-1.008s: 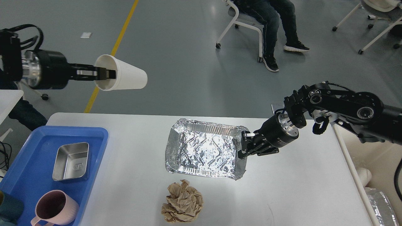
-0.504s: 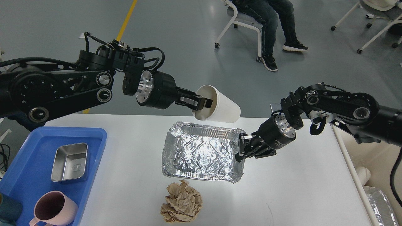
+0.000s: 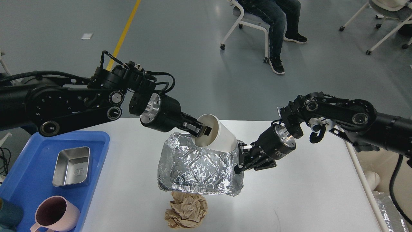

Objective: Tidy desktop
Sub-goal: 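Lower the paper cup into the foil tray and release it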

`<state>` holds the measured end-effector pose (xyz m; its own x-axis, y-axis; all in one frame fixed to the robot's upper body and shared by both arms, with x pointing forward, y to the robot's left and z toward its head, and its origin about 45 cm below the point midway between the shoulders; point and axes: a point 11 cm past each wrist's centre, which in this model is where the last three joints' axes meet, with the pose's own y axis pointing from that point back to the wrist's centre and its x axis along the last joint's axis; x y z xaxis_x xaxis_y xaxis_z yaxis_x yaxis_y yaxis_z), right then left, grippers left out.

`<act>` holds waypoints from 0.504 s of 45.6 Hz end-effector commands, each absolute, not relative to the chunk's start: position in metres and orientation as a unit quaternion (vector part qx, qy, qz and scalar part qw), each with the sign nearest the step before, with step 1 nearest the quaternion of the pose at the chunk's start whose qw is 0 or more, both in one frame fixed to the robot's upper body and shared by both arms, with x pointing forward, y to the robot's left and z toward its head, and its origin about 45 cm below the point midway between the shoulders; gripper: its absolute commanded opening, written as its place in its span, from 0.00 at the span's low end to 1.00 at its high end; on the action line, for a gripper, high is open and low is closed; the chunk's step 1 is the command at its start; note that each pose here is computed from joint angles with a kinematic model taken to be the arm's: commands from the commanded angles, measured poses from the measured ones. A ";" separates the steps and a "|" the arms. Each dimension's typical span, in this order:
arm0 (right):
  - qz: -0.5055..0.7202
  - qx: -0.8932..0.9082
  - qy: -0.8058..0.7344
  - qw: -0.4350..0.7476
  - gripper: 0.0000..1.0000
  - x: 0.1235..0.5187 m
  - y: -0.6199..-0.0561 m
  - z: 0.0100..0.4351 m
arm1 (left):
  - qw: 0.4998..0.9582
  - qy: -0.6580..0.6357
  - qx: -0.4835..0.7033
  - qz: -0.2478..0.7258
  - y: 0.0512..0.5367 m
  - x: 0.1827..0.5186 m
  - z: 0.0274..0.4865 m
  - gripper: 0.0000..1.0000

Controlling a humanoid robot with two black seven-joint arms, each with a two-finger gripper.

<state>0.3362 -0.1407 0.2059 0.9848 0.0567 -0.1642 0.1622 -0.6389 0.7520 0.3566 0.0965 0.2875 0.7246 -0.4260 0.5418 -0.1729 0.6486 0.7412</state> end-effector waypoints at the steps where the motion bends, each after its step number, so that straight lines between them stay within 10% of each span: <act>1: -0.062 0.902 0.061 0.422 0.00 0.336 -0.142 0.205 | 0.825 -0.354 0.432 -0.090 0.106 0.353 0.276 0.05; 23: -0.064 0.902 0.062 0.423 0.00 0.334 -0.141 0.203 | 0.811 -0.341 0.461 -0.117 0.106 0.344 0.252 0.10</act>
<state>0.3348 -0.1413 0.2025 0.9842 0.0571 -0.1679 0.1656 -0.6343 0.7552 0.3473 0.1084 0.2602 0.7409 -0.4886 0.4608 -0.1339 0.5649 0.8142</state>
